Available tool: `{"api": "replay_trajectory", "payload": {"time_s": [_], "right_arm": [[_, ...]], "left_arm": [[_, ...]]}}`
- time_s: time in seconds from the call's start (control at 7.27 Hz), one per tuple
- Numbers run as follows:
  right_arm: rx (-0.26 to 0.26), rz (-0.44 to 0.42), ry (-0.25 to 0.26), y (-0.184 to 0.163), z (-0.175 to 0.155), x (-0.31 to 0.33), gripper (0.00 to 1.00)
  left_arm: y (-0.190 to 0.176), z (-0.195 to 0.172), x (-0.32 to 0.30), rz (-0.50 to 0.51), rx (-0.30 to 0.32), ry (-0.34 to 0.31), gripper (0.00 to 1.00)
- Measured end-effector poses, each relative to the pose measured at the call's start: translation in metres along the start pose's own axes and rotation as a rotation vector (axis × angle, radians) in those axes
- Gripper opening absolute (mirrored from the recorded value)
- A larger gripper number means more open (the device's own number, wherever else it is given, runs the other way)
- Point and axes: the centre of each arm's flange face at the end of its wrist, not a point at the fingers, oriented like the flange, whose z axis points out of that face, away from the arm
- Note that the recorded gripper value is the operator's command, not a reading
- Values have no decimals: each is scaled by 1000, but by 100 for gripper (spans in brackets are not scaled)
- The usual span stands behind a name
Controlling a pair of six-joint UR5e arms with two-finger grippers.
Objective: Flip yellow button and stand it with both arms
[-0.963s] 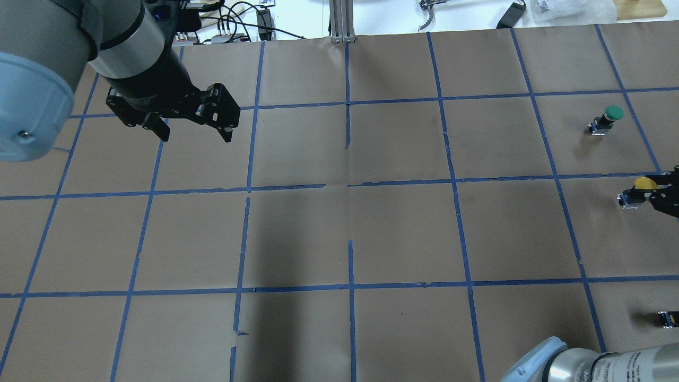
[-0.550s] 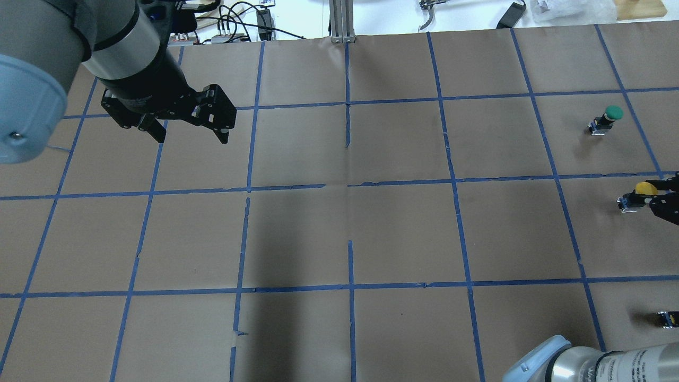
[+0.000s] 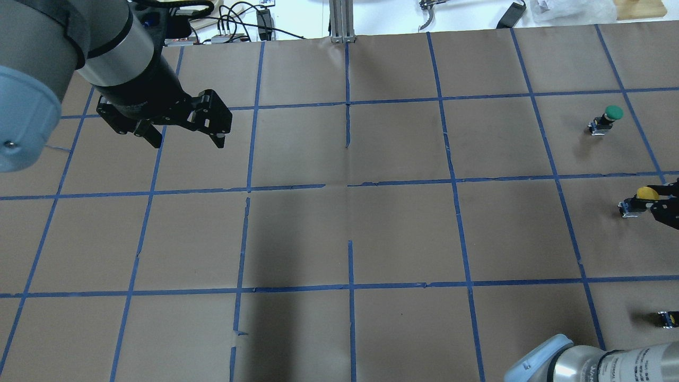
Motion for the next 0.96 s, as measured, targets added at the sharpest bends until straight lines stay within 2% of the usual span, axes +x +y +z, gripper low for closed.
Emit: {"api": "replay_trajectory", "payload": {"time_s": [0.14,0.28,0.41,0.55,0.69,0.96], "right_arm": [[-2,6,-4,2,0,0,89],[-5,11,-5,2,0,0,99],[-8,22,-6,2,0,0,100],[-33,65,-9,4,-2,0,100],[-86,141,-4,4,-8,0,100],[-165,256,55,-19,-33,-4,100]], "left_arm": [[0,0,0,0,0,0,100],[1,0,0,0,-1,-1,100],[1,0,0,0,-2,-1,100],[1,0,0,0,-2,-1,100],[1,0,0,0,-1,-1,100],[1,-1,0,0,-1,-2,100]]}}
